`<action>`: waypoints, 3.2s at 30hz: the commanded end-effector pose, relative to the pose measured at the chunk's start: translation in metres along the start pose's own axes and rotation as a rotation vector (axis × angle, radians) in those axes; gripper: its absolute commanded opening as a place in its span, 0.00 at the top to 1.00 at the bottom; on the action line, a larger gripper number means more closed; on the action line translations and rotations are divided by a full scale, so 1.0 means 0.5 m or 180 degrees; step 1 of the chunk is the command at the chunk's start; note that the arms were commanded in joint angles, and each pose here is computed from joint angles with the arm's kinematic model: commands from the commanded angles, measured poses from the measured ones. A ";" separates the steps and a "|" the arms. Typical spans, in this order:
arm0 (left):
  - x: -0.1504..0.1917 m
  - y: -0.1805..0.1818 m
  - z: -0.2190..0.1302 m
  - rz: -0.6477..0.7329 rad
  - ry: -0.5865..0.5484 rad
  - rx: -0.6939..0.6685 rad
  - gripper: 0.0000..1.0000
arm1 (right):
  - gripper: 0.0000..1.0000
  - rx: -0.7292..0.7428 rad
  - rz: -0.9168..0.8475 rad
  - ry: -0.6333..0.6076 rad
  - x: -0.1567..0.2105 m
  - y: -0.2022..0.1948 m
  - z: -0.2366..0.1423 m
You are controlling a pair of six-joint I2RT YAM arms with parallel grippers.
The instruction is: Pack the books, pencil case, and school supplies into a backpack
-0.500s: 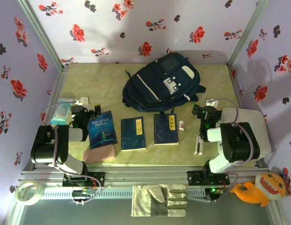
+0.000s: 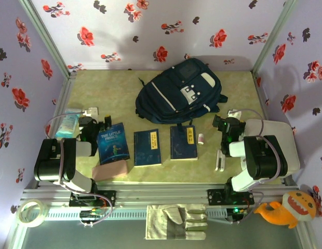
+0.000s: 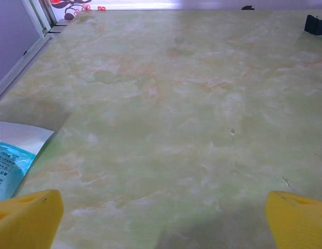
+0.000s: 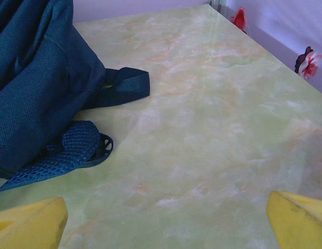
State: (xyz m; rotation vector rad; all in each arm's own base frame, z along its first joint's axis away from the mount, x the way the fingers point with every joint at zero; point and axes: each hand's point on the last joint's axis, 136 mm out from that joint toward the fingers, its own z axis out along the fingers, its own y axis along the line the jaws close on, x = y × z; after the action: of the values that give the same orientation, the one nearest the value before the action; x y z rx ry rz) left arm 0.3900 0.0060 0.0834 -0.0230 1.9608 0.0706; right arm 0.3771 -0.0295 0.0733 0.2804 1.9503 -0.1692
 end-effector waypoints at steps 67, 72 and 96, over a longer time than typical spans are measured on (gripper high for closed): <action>-0.042 -0.464 0.145 -0.1895 0.2143 0.1010 0.52 | 0.26 -0.0886 0.1591 0.2140 -0.026 0.288 0.084; -0.056 -0.403 0.191 -0.1942 0.2064 0.0874 0.54 | 0.35 -0.0968 0.1606 0.2253 0.014 0.343 0.071; -0.139 -0.283 0.094 -0.1583 0.1931 0.0688 0.31 | 0.31 -0.1082 0.2686 0.2396 0.025 0.466 -0.036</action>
State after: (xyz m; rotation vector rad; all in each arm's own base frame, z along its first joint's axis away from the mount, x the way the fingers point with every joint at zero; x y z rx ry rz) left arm 0.4824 -0.1274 0.1201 -0.5125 2.4696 -0.5532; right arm 0.4224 0.1964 0.0670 0.9047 2.3962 0.8611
